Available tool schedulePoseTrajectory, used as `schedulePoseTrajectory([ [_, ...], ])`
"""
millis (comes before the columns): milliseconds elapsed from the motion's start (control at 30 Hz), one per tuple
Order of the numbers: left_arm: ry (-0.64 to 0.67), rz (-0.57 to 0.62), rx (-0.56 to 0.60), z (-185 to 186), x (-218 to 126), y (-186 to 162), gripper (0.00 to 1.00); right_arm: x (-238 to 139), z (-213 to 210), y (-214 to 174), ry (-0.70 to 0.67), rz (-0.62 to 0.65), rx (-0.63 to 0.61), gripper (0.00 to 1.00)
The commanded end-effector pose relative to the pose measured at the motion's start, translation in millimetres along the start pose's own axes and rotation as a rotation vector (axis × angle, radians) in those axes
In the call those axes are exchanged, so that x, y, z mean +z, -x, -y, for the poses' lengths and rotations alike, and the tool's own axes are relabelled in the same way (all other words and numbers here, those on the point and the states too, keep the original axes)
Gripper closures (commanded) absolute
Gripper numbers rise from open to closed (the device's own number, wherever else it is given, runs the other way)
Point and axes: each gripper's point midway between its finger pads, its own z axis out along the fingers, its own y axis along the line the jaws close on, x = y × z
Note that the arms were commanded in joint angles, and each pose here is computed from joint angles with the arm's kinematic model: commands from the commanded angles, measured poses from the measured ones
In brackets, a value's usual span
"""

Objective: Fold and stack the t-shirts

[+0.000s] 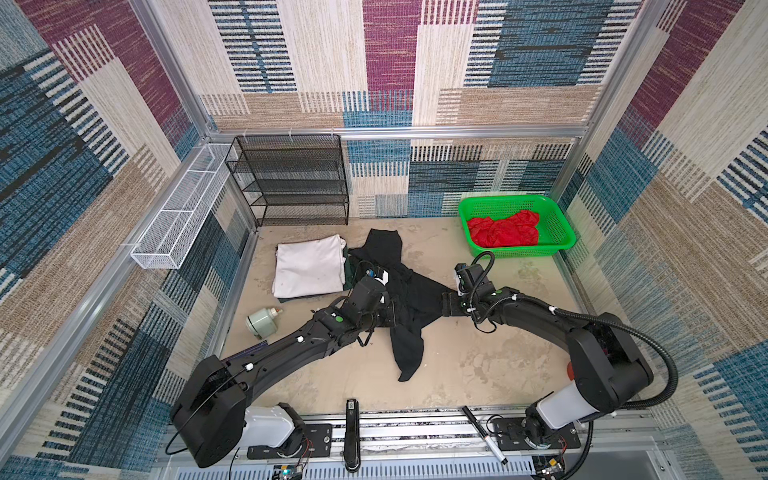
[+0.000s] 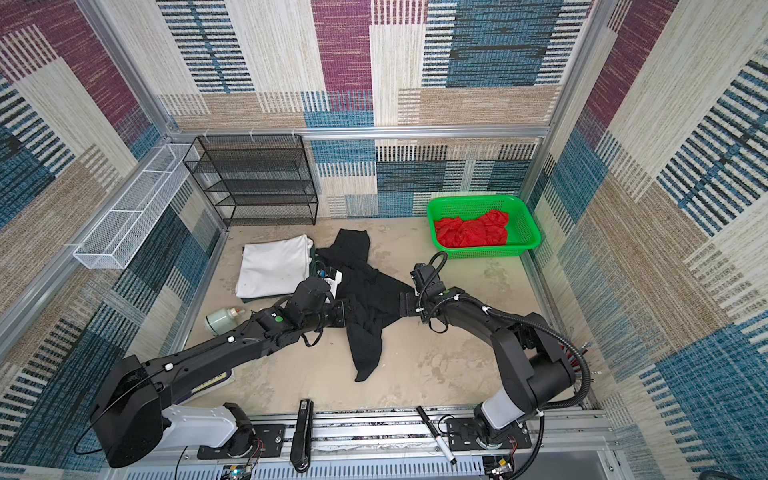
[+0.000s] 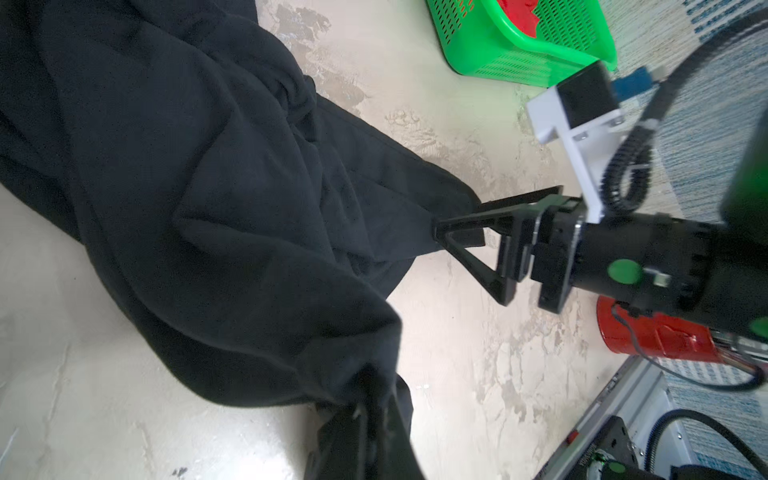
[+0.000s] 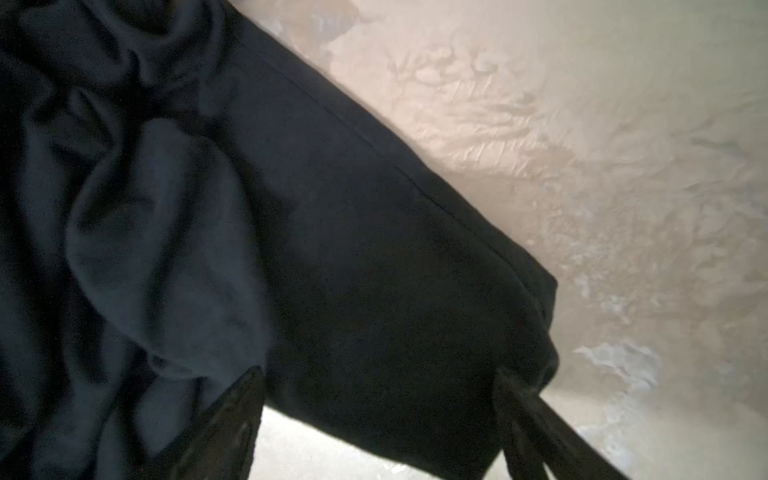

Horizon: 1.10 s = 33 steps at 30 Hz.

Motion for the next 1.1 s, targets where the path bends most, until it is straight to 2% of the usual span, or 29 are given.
schedulePoseTrajectory([
  [0,-0.013,0.010,0.018,1.9,-3.7,0.9,1.00,11.7,0.9,13.4,-0.020,0.038,-0.001,0.36],
  [33,-0.016,0.011,0.015,2.4,-4.3,1.1,1.00,15.4,0.8,11.3,-0.023,0.021,-0.004,0.52],
  [133,-0.024,0.003,0.012,3.7,-4.6,-0.3,1.00,9.6,1.8,17.1,-0.033,0.035,-0.004,0.94],
  [167,-0.030,-0.002,0.013,5.5,-4.8,-0.2,1.00,1.9,4.1,23.2,-0.049,0.055,-0.004,1.00],
  [233,-0.056,-0.024,0.039,13.8,-4.4,-3.1,1.00,-20.9,14.0,43.4,-0.088,0.111,0.004,1.00],
  [300,-0.105,-0.056,0.115,32.5,-3.0,-8.3,1.00,-47.3,32.9,70.6,-0.122,0.170,0.026,1.00],
  [400,-0.233,-0.129,0.229,77.9,3.1,-20.9,1.00,-80.4,64.2,111.3,-0.195,0.253,0.045,1.00],
  [500,-0.421,-0.192,0.289,135.3,12.1,-30.3,1.00,-99.0,83.3,149.2,-0.261,0.305,0.033,1.00],
  [533,-0.455,-0.199,0.297,148.9,17.7,-30.7,1.00,-100.0,83.8,158.5,-0.264,0.314,0.026,0.86],
  [567,-0.466,-0.205,0.297,157.0,27.4,-30.0,1.00,-99.0,83.0,166.9,-0.267,0.319,0.018,0.64],
  [600,-0.464,-0.224,0.291,162.6,39.4,-29.3,0.95,-99.1,82.9,172.0,-0.270,0.323,0.019,0.49],
  [633,-0.470,-0.254,0.293,169.0,54.1,-30.1,0.78,-100.0,82.4,176.3,-0.269,0.330,0.023,0.35],
  [700,-0.474,-0.296,0.309,178.5,78.0,-29.1,0.61,-105.9,79.8,179.6,-0.255,0.350,0.041,0.20],
  [733,-0.454,-0.283,0.313,178.8,85.2,-24.7,0.54,-110.5,78.5,179.0,-0.247,0.361,0.052,0.18],
  [800,-0.400,-0.193,0.302,168.5,86.6,-1.9,0.51,-118.4,76.3,170.3,-0.228,0.361,0.069,0.17],
  [867,-0.323,-0.104,0.277,142.4,78.4,22.8,0.50,-122.0,75.9,152.9,-0.214,0.332,0.082,0.17],
  [967,-0.103,-0.061,0.217,70.1,68.1,41.4,0.48,-118.0,79.1,113.5,-0.202,0.264,0.117,0.17],
  [1067,0.068,-0.139,0.126,-2.5,67.6,35.2,0.48,-108.3,69.0,77.5,-0.117,0.189,0.147,0.17],
])
